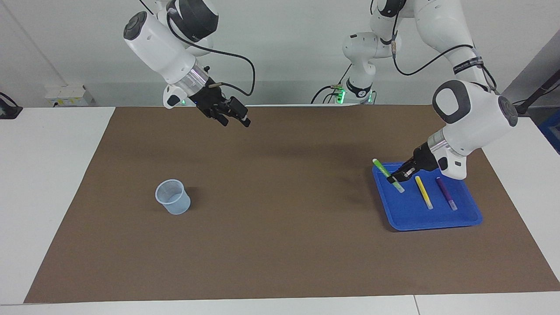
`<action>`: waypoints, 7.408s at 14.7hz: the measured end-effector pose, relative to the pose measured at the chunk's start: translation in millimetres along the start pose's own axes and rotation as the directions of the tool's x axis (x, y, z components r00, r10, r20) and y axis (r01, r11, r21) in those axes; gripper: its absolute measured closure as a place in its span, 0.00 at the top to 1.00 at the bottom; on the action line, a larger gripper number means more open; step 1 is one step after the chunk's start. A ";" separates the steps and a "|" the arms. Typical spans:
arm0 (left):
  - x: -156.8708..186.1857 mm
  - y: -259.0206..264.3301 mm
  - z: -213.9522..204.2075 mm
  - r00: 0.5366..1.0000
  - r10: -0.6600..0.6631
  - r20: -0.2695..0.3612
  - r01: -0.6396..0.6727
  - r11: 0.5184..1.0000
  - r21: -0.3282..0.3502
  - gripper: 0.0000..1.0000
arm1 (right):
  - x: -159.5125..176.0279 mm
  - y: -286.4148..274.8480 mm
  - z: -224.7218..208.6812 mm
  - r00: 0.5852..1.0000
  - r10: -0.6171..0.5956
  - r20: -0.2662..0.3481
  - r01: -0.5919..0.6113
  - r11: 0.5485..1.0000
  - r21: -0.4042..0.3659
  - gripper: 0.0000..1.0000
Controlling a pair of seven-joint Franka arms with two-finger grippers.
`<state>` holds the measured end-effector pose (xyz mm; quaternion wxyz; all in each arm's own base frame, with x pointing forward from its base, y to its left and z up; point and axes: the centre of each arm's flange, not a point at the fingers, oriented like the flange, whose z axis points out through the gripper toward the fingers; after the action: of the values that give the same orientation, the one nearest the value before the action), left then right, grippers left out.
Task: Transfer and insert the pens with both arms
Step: 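Grasp and lift the green pen with the left gripper, then pass the green pen from the left gripper to the right gripper, then insert the green pen into the white cup with the right gripper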
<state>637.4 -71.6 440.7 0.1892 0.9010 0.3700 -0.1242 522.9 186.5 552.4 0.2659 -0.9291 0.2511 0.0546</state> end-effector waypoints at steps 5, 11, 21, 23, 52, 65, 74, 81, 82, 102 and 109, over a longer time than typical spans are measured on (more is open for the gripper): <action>-45.4 33.6 28.1 0.954 -0.267 0.137 0.274 0.961 -0.034 0.18 | -6.9 -6.6 6.0 0.998 0.058 0.023 -0.058 0.998 0.030 1.00; -66.3 23.8 67.1 0.867 -0.395 0.304 0.445 0.888 -0.116 0.18 | -28.7 -38.9 45.2 0.987 0.155 -0.034 -0.150 0.982 0.116 1.00; -138.1 59.0 104.9 0.774 -0.479 0.413 0.564 0.819 -0.106 0.18 | -32.0 -54.8 124.5 0.999 -0.032 -0.044 0.036 0.996 0.080 1.00; -142.9 61.3 107.3 0.774 -0.479 0.414 0.563 0.820 -0.104 0.18 | -29.7 -54.5 121.5 0.997 -0.073 -0.041 0.075 0.994 0.075 1.00; -172.6 72.2 115.8 0.775 -0.471 0.421 0.548 0.833 -0.075 0.18 | -5.7 -75.6 132.4 0.979 -0.192 -0.062 0.195 0.980 0.044 0.40; -175.9 75.0 115.8 0.779 -0.468 0.417 0.548 0.832 -0.089 0.30 | -6.5 -77.8 131.2 0.976 -0.209 -0.066 0.212 0.976 0.045 0.19; -172.2 68.5 93.4 0.907 -0.353 0.229 0.386 0.915 -0.120 1.00 | 22.0 -64.9 100.4 0.942 -0.319 -0.101 0.307 0.945 -0.115 0.19; -132.2 38.6 73.0 0.998 0.068 0.015 -0.067 0.997 -0.042 1.00 | 99.4 17.4 23.1 0.875 -0.485 0.002 0.469 0.846 -0.251 0.19; -117.8 28.8 66.4 0.987 0.158 -0.002 -0.158 0.987 -0.015 1.00 | 111.8 33.8 13.1 0.862 -0.507 0.019 0.492 0.826 -0.277 0.19; 80.5 -79.4 -10.7 0.585 0.779 -0.226 -0.644 0.616 0.454 0.85 | 179.7 116.8 2.0 0.708 -0.700 0.092 0.632 0.570 -0.525 0.19; 122.2 -96.4 20.5 0.591 0.787 -0.176 -0.658 0.596 0.460 0.85 | 180.1 123.0 10.4 0.714 -0.694 0.094 0.628 0.576 -0.523 0.76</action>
<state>651.8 58.4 353.9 -0.0101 0.9968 -0.0359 0.0704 618.6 23.0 443.7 -0.0102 -0.9916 -0.1230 -0.0392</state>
